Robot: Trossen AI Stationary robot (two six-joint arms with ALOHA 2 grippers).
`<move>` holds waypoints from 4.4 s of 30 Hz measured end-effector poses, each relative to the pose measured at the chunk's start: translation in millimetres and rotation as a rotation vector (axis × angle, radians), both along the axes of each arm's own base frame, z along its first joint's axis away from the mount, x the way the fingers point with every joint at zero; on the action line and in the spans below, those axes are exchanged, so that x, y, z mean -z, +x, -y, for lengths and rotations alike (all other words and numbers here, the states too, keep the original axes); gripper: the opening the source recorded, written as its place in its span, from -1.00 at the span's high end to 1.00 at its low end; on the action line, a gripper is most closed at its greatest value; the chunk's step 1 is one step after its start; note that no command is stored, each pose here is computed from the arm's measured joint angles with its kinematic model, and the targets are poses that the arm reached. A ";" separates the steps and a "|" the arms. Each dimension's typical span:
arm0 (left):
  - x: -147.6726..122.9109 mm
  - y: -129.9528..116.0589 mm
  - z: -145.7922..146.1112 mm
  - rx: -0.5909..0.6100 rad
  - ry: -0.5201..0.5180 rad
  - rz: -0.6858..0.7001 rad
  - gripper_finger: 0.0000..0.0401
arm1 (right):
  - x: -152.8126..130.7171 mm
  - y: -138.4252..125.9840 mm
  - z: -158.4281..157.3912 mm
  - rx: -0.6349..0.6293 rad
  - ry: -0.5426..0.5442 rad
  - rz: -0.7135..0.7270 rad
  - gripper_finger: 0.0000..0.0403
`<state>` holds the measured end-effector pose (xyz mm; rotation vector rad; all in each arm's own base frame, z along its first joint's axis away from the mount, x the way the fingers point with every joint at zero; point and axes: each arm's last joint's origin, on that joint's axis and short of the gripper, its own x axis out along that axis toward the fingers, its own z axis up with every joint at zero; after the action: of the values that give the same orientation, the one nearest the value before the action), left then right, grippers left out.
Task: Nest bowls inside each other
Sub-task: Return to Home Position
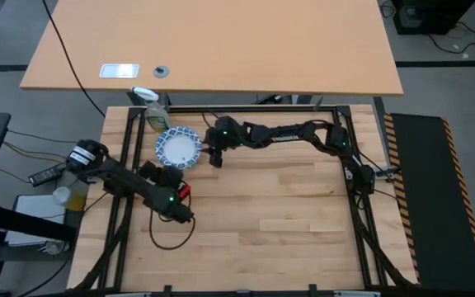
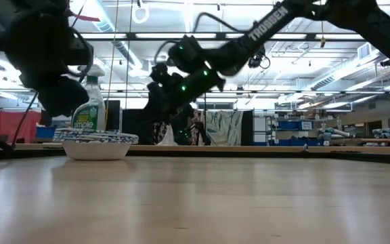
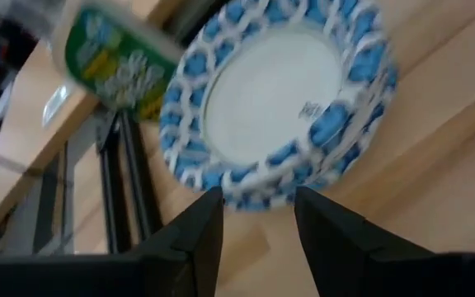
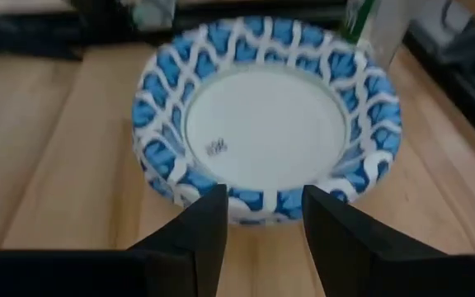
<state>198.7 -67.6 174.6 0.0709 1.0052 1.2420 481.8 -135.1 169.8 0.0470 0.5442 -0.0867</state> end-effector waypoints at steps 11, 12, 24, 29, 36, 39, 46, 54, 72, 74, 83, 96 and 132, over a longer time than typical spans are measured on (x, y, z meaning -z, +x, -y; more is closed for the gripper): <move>-22.8 14.9 -29.1 0.198 0.012 -0.005 0.23 | 28.9 -9.1 -22.1 0.032 -0.057 0.174 0.18; -25.3 16.9 -31.6 0.221 0.002 -0.006 0.23 | 28.9 -8.7 -23.2 0.040 -0.082 0.173 0.18; -35.5 7.0 -46.7 0.333 -0.095 0.018 0.23 | 20.1 -13.9 -26.8 0.057 -0.094 0.102 0.18; -45.1 -18.3 -37.1 0.408 -0.121 0.277 0.23 | -14.6 -24.9 -39.9 0.038 -0.107 0.155 0.18; -41.4 -38.3 -23.7 0.622 -0.134 0.604 0.23 | -52.7 -75.3 -72.2 0.008 -0.180 0.274 0.18; -27.3 -47.0 -22.9 0.699 -0.136 0.683 0.23 | -51.1 -102.1 -91.5 -0.029 -0.173 0.292 0.18; -10.7 -68.7 -35.3 0.780 -0.132 0.865 0.23 | -66.7 -164.2 -132.6 0.029 -0.229 0.340 0.18; -3.3 -80.1 -47.7 0.855 -0.153 0.977 0.23 | -64.7 -237.3 -151.6 0.097 -0.202 0.482 0.18; 1.4 -84.2 -47.4 1.139 -0.186 1.163 0.53 | -13.2 -323.6 -176.9 0.197 -0.126 0.568 0.18; 1.1 -84.5 -46.5 1.166 -0.205 1.170 0.59 | -10.9 -328.5 -178.8 0.199 -0.116 0.576 0.18; 1.1 -85.0 -42.4 1.285 -0.292 1.173 0.82 | 2.8 -348.8 -185.4 0.225 -0.080 0.610 0.18; -5.4 -91.3 -44.0 1.308 -0.237 1.228 0.97 | -14.5 -372.4 -193.6 0.209 -0.186 0.654 0.23; -16.4 -95.1 -43.8 1.279 -0.367 1.215 0.97 | -34.7 -371.5 -135.9 0.109 -0.031 0.931 0.33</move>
<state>103.6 -23.8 191.0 -0.2715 -0.0351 -0.1949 110.3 0.9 204.5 0.0802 -0.3904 -0.1662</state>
